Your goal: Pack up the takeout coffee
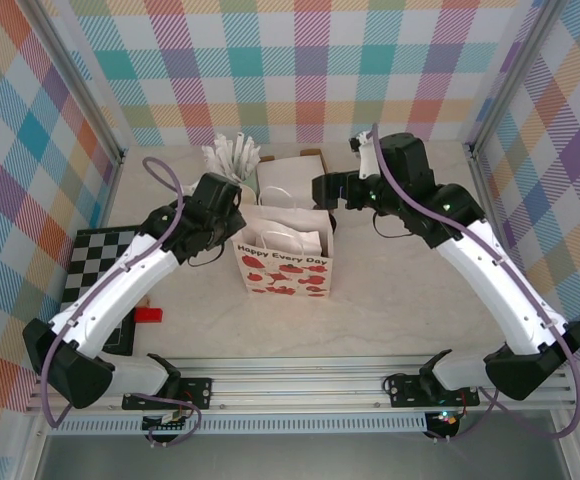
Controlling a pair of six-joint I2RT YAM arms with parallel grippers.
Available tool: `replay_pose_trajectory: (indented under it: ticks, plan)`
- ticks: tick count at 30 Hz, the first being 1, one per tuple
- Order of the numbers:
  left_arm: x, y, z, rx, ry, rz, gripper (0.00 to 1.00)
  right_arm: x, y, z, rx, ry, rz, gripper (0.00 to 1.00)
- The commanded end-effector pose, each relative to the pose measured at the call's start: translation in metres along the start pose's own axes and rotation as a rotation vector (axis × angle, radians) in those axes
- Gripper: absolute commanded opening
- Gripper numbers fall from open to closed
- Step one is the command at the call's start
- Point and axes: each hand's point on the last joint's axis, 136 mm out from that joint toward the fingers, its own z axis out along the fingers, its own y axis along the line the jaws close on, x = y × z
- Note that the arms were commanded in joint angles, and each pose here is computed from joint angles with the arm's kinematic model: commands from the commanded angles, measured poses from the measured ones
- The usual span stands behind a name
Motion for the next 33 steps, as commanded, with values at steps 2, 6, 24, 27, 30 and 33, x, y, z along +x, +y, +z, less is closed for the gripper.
replay_pose_trajectory:
  ticks: [2,6,24,27,30,33]
  plan:
    - [0.003,-0.004,-0.009,0.033,-0.002,-0.061,0.05,0.012,-0.025,0.010,0.076,0.025,0.054,1.00]
    - [-0.006,-0.004,-0.024,0.035,-0.021,-0.004,0.37,0.014,-0.045,0.006,0.136,0.008,0.072,1.00]
    - [-0.111,0.128,-0.087,-0.318,-0.591,0.215,1.00,0.091,-0.237,-0.048,0.786,-0.281,0.203,1.00]
    - [-0.106,0.161,-0.057,-0.451,-0.601,0.232,1.00,0.130,-0.266,-0.034,0.809,-0.229,0.191,1.00]
    - [-0.094,0.207,-0.029,-0.602,-0.608,0.166,1.00,0.166,-0.277,-0.004,0.699,-0.169,0.184,1.00]
    - [-0.078,0.233,0.004,-0.600,-0.587,0.098,1.00,0.193,-0.286,0.021,0.637,-0.119,0.208,1.00]
